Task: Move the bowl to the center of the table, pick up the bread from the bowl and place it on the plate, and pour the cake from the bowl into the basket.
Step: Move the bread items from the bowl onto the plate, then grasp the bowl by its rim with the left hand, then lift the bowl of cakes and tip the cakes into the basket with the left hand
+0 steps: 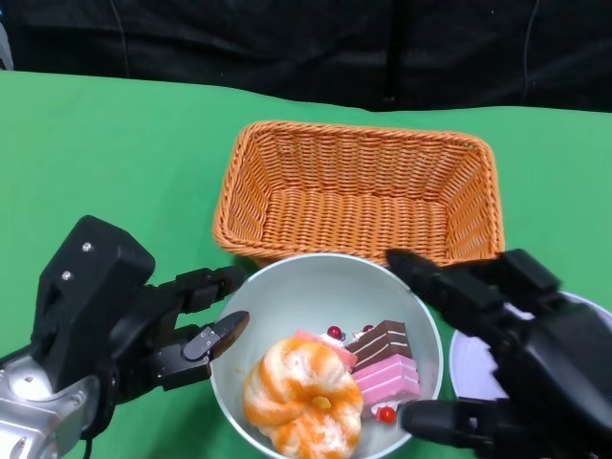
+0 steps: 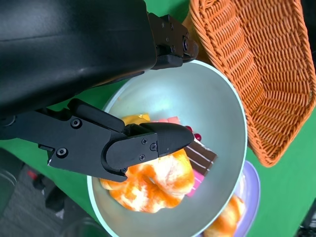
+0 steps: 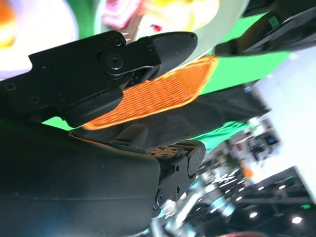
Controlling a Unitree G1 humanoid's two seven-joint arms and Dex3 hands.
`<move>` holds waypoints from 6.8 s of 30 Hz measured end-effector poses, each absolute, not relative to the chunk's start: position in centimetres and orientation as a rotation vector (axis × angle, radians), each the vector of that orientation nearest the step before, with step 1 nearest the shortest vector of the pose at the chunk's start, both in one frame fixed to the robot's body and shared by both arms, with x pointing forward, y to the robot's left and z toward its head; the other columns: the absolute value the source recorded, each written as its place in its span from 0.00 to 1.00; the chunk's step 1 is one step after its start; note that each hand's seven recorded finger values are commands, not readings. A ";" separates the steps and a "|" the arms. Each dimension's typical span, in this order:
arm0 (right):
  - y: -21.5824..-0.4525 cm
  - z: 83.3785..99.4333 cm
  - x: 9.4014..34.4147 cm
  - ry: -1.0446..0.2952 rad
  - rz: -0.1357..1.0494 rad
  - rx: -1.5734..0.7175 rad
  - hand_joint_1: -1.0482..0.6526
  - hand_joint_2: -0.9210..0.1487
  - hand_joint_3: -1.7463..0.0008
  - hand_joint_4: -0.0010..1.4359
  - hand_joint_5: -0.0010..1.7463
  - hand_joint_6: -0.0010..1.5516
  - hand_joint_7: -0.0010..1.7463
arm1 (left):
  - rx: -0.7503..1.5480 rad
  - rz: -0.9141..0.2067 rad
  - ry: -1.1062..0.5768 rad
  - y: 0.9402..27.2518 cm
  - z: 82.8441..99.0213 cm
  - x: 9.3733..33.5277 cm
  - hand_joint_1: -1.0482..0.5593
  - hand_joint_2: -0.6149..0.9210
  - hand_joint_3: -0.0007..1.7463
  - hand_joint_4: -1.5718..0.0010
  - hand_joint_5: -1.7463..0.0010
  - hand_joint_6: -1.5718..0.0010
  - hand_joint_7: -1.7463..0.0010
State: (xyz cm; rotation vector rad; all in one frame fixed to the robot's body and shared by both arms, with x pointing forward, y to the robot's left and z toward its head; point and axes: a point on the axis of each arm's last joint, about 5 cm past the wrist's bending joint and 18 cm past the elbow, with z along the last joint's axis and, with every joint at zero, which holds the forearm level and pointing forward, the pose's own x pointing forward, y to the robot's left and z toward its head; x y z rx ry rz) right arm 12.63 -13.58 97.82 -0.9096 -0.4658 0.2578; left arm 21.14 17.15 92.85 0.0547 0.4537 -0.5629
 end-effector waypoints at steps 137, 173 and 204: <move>-19.1 95.7 14.2 -0.015 0.093 -1.298 0.17 0.00 0.84 0.00 0.18 0.11 0.00 | 1.407 -1.095 -1.184 18.2 90.2 23.6 0.41 0.94 0.00 0.68 0.43 0.42 0.93; -17.7 97.8 8.5 -0.282 -0.128 -1.024 0.26 0.00 0.79 0.00 0.36 0.10 0.01 | 0.929 -0.789 -1.399 19.1 90.1 23.3 0.52 0.80 0.41 0.41 0.00 0.56 0.00; -15.1 94.9 9.2 -0.311 0.008 -0.804 0.45 0.05 0.90 0.50 0.52 0.56 0.27 | 0.484 -0.583 -1.023 13.0 93.1 24.2 0.58 0.48 1.00 0.34 0.00 0.46 0.00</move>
